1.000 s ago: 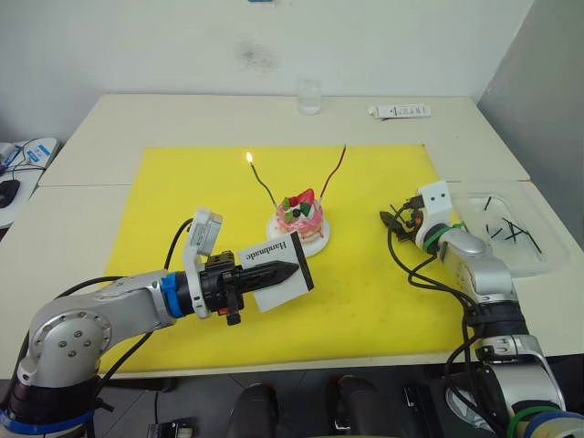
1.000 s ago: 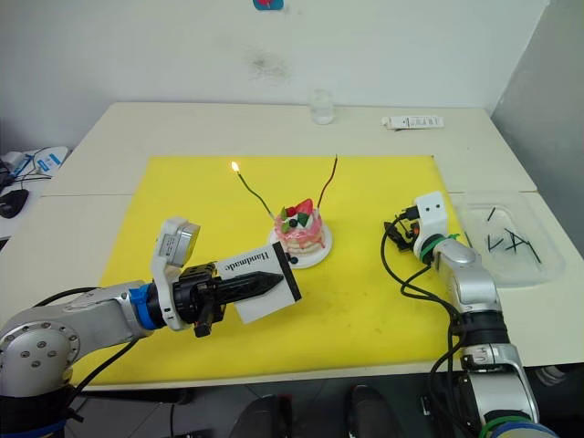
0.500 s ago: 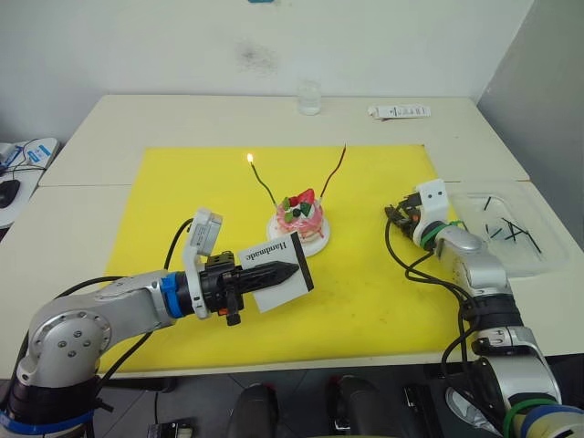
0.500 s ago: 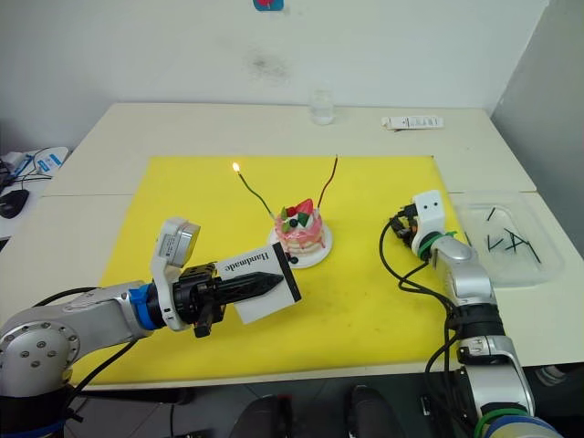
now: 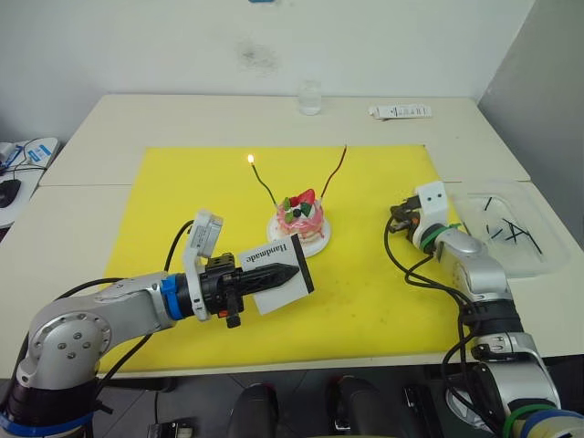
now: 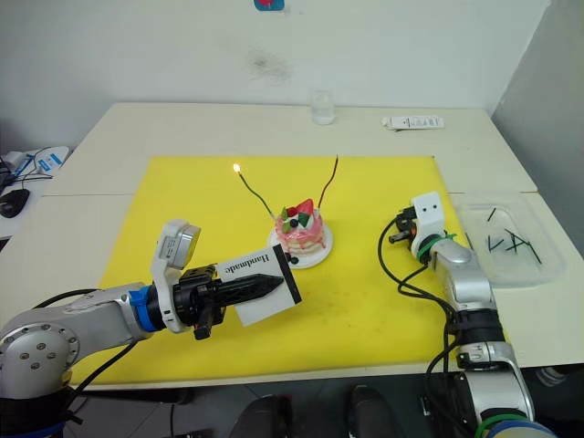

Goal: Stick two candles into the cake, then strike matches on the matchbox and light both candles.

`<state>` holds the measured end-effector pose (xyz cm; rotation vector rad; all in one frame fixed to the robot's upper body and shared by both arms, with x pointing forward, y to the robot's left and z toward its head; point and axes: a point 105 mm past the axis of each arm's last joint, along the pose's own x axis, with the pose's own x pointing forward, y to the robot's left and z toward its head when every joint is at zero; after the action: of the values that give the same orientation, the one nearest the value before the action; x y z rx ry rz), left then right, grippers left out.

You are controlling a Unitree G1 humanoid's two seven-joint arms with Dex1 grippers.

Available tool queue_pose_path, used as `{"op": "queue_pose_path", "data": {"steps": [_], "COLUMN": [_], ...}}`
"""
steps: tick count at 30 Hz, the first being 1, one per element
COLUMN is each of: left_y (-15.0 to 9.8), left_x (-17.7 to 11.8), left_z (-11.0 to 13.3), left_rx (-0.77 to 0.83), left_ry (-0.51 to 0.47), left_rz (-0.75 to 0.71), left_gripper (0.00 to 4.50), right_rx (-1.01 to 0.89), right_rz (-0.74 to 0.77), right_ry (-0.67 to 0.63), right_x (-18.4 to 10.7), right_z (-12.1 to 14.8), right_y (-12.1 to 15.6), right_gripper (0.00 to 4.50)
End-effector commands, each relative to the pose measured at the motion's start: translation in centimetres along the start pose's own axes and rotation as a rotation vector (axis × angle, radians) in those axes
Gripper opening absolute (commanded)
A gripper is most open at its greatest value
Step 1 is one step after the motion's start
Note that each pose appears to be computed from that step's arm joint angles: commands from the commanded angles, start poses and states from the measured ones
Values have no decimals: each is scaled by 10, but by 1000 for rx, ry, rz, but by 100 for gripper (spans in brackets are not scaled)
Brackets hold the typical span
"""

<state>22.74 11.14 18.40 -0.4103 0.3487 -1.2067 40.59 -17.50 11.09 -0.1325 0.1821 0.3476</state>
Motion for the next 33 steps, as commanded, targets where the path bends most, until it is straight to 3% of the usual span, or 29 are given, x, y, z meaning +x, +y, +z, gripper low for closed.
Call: {"op": "queue_pose_path", "data": {"steps": [1, 4, 8, 19, 22, 26, 27, 33], "left_y": [-9, -9, -9, -8, -9, -9, -9, -9], "left_x": [1, 1, 1, 1, 1, 1, 2, 4], "left_z": [4, 4, 4, 5, 5, 3, 2, 4], "left_rx": [36, 36, 37, 38, 39, 34, 33, 34], "left_ry": [6, 8, 9, 11, 11, 9, 8, 4], "left_rz": [-37, -36, -37, -38, -37, -36, -38, -44], "left_gripper": [0, 0, 0, 0, 0, 0, 0, 0], "right_rx": [-3, -8, -1, 27, 40, 55, 62, 65], "right_rz": [40, 41, 40, 4, -4, -12, -14, -2], "right_ry": [-27, -23, -4, -13, -11, -17, -26, -77], "right_x": [-7, -12, -13, -5, -4, -5, -5, -10], "right_z": [10, 10, 4, 3, 1, -1, 0, 12], "right_y": [3, 2, 3, -2, -2, -1, -1, -2], "right_gripper": [5, 65, 200, 200, 149, 18, 3, 3]}}
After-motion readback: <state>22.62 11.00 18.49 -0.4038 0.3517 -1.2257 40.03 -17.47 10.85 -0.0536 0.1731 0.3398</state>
